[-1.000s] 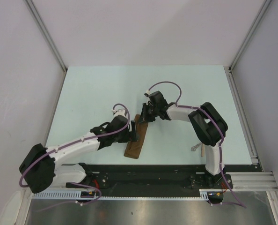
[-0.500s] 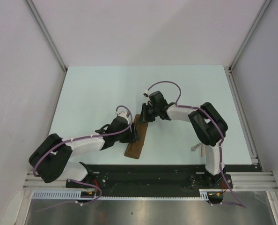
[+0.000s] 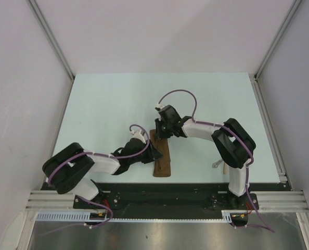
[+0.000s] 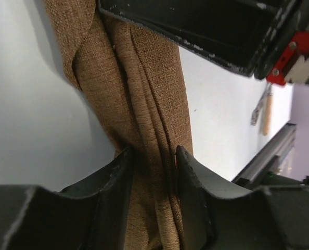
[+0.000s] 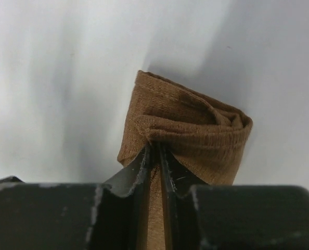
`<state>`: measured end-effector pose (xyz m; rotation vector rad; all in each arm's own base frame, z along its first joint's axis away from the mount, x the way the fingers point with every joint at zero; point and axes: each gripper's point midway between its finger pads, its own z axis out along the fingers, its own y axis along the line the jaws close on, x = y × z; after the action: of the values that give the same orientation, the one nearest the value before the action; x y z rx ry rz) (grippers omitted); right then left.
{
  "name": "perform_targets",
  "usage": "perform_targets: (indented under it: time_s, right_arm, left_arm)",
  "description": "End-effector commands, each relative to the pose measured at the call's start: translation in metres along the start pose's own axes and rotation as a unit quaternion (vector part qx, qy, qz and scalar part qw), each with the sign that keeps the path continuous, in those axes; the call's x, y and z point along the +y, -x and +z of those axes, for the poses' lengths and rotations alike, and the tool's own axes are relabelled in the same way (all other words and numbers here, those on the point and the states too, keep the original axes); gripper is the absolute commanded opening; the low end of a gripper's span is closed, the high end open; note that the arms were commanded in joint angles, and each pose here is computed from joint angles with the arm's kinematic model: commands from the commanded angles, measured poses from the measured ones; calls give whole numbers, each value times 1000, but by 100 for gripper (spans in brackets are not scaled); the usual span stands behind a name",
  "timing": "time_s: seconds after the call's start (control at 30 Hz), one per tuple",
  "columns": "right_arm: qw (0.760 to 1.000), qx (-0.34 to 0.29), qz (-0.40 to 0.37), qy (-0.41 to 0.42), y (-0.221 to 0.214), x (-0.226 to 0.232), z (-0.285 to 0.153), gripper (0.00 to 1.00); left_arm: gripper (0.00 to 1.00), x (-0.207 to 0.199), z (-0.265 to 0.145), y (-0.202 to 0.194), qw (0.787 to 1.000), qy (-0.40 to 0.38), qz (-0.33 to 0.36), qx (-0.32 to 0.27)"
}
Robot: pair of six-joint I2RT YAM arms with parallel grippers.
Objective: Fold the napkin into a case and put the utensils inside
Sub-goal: Fold the 2/3-rectangle-folded napkin at the center of the board.
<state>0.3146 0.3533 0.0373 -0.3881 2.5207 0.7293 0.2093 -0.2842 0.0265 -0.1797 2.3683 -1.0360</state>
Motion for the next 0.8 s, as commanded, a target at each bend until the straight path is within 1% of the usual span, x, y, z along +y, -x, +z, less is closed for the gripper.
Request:
perform_targets:
  time_s: [0.0, 0.03, 0.07, 0.1, 0.17, 0.23, 0.3, 0.33, 0.37, 0.4, 0.43, 0.47, 0.5, 0.53, 0.57, 0.63, 0.67, 0.73, 0.77]
  right_arm:
    - [988, -48, -45, -137, 21, -15, -25, 13]
    - [986, -50, -51, -151, 20, -17, -26, 11]
    - [983, -54, -58, -166, 20, -22, -25, 4]
    - [982, -53, -64, -168, 19, -21, -25, 0]
    - [981, -52, -72, -170, 19, -21, -22, 0]
    - [979, -60, -85, -178, 19, -17, -22, 0]
    - [974, -75, -95, -192, 23, -16, -24, 0]
    - [972, -78, -110, -194, 22, -12, -24, 0]
    - [967, -85, -119, -206, 23, -15, -26, 0]
    - [965, -95, -126, -209, 26, -12, -27, 0]
    - [962, -95, -147, -210, 24, -9, -27, 0]
    - [959, -100, -154, -214, 26, -9, -29, 0]
    - [959, -106, -157, -212, 29, -7, -30, 0]
    - [958, -108, -161, -210, 29, -5, -30, 0]
    - [959, -111, -163, -205, 32, -3, -30, 0]
    - [962, -104, -162, -195, 29, 1, -25, 0]
    - [964, -103, -155, -193, 29, 3, -25, 0]
    - [966, -103, -144, -189, 29, 6, -22, 0]
    - [967, -103, -136, -189, 28, 7, -21, 0]
  left_arm:
    - [43, -22, 9, -6, 996, -67, -59, -3]
    - [43, -32, 9, -1, 993, -93, -65, -16]
    - [43, -30, 8, -2, 993, -97, -71, -19]
    - [43, -32, 7, -1, 991, -103, -78, -28]
    - [50, -33, -2, 1, 989, -119, -75, -47]
    - [57, -29, -9, 2, 990, -111, -63, -56]
    - [60, -21, -14, 1, 993, -94, -34, -58]
    - [64, -7, -16, -5, 997, -61, -26, -46]
    - [65, -17, -26, 2, 996, -74, -15, -57]
    - [66, -16, -31, 9, 995, -65, 4, -74]
    - [68, 0, -36, 3, 997, -29, 12, -64]
    - [68, -12, -50, 23, 993, -40, 17, -107]
    - [69, -8, -56, 29, 992, -27, 28, -120]
    - [71, 13, -62, 27, 993, 20, 33, -115]
    - [72, 4, -78, 55, 985, 15, 28, -167]
    - [71, 14, -90, 67, 982, 37, 23, -186]
    - [71, 16, -96, 83, 977, 42, 15, -209]
    - [69, 16, -102, 96, 973, 45, 4, -228]
    - [68, 24, -104, 106, 969, 55, -12, -241]
